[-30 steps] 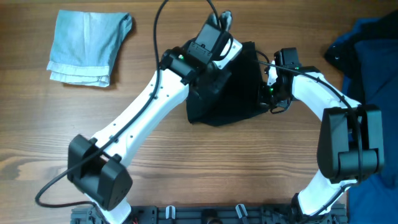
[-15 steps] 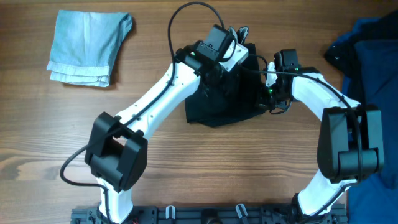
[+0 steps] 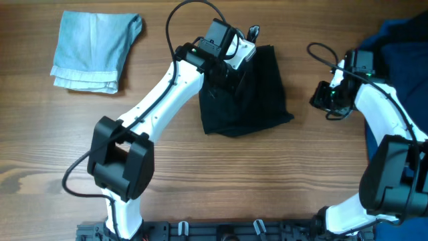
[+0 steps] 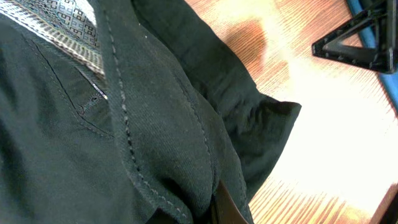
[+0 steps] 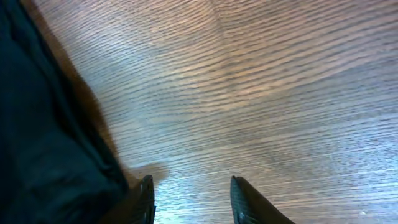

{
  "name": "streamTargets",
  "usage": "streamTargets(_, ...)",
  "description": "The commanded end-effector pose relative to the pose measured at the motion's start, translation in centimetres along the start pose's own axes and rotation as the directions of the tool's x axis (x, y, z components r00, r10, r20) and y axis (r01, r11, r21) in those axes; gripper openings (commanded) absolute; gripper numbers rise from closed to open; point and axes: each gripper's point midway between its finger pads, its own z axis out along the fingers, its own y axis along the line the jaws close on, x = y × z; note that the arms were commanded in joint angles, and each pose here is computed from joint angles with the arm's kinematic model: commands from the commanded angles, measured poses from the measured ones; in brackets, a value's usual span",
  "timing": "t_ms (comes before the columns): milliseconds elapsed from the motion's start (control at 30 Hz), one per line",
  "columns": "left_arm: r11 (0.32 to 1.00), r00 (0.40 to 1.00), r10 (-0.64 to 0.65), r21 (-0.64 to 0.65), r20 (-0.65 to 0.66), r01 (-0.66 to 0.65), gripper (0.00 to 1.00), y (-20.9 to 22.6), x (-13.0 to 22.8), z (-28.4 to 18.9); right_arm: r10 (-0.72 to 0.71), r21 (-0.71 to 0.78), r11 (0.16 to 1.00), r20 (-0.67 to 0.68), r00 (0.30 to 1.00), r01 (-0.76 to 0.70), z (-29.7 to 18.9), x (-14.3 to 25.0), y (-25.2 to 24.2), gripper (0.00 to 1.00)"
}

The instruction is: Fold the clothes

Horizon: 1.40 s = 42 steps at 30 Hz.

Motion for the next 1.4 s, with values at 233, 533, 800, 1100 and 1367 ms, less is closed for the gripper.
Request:
streamTargets(233,0.996,0.998,0.044,0.085,-0.034,-0.041,1.00,-3.6,0.4,3.0,-0.048,-0.071,0.996,0.044,0.998,0.051,-0.8,-1.1,1.6,0.38)
streamTargets(533,0.981,0.978,-0.188,-0.021,0.088,0.190,0.87,7.6,-1.7,-1.1,-0.334,-0.444,0.795,0.249,0.909,0.414,-8.8,-0.3,12.1,0.04)
streamTargets(800,0.979,0.977,-0.196,-0.037,0.080,0.199,0.56,11.0,-1.0,5.1,-0.355,-0.408,0.865,-0.084,0.931,0.293,1.6,5.7,9.9,0.04)
streamTargets(1100,0.981,0.971,-0.146,-0.097,0.188,0.166,0.63,13.1,-3.5,6.1,-0.255,-0.354,0.924,-0.296,0.921,0.143,5.9,9.8,7.5,0.04)
streamTargets(1367,0.963,0.905,-0.236,-0.038,0.355,0.266,0.71,8.4,-8.7,-5.1,-0.339,-0.419,0.808,0.244,0.909,0.414,-6.5,-1.7,14.0,0.04)
